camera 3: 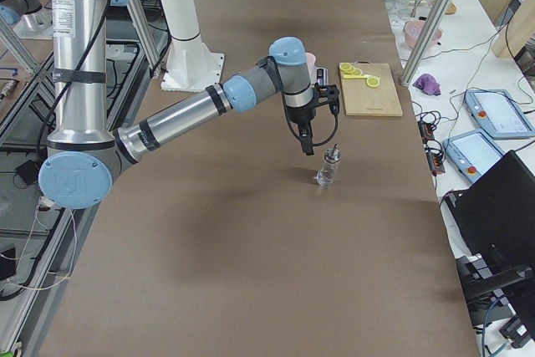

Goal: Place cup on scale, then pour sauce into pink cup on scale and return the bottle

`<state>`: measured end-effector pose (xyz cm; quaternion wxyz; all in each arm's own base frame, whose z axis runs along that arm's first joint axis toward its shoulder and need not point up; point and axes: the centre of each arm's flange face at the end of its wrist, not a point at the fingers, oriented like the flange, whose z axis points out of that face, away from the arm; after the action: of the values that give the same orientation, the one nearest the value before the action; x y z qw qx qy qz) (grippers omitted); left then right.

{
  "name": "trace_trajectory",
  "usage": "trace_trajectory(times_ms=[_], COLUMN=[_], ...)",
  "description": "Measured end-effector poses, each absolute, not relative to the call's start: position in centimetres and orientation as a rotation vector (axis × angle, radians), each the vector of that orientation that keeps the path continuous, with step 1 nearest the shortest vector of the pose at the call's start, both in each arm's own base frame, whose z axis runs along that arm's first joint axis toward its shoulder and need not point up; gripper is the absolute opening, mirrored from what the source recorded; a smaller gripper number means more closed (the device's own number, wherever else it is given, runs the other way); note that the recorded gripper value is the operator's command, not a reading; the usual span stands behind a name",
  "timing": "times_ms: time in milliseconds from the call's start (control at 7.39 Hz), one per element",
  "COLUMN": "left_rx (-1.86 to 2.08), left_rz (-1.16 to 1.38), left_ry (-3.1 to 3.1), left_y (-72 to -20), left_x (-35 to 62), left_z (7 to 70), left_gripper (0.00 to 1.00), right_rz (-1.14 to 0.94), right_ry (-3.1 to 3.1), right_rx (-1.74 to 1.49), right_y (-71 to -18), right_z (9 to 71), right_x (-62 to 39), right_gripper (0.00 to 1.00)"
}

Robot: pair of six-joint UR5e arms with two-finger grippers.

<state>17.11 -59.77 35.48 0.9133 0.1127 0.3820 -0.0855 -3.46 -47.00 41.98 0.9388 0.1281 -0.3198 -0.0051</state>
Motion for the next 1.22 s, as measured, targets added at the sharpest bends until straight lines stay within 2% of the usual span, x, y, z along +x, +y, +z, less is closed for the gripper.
trace_trajectory(times_ms=[406,677,1218], left_rx=[0.226,0.216,0.149], left_rz=[-0.084,0.011,0.058], left_ry=[0.764,0.748,0.753], left_y=[-61.7,-62.1,-57.7], left_x=[9.9,2.8,-7.1], left_z=[39.5,45.5,57.1], left_gripper=[0.99,0.99,0.99], right_rz=[-0.112,-0.153,-0.138], right_ry=[-0.692,-0.745,-0.855], right_rx=[0.153,0.109,-0.026], right_y=[-49.8,-50.4,-49.8], right_z=[45.6,50.4,62.9], right_x=[0.3,2.6,6.7], right_gripper=[1.00,1.00,1.00])
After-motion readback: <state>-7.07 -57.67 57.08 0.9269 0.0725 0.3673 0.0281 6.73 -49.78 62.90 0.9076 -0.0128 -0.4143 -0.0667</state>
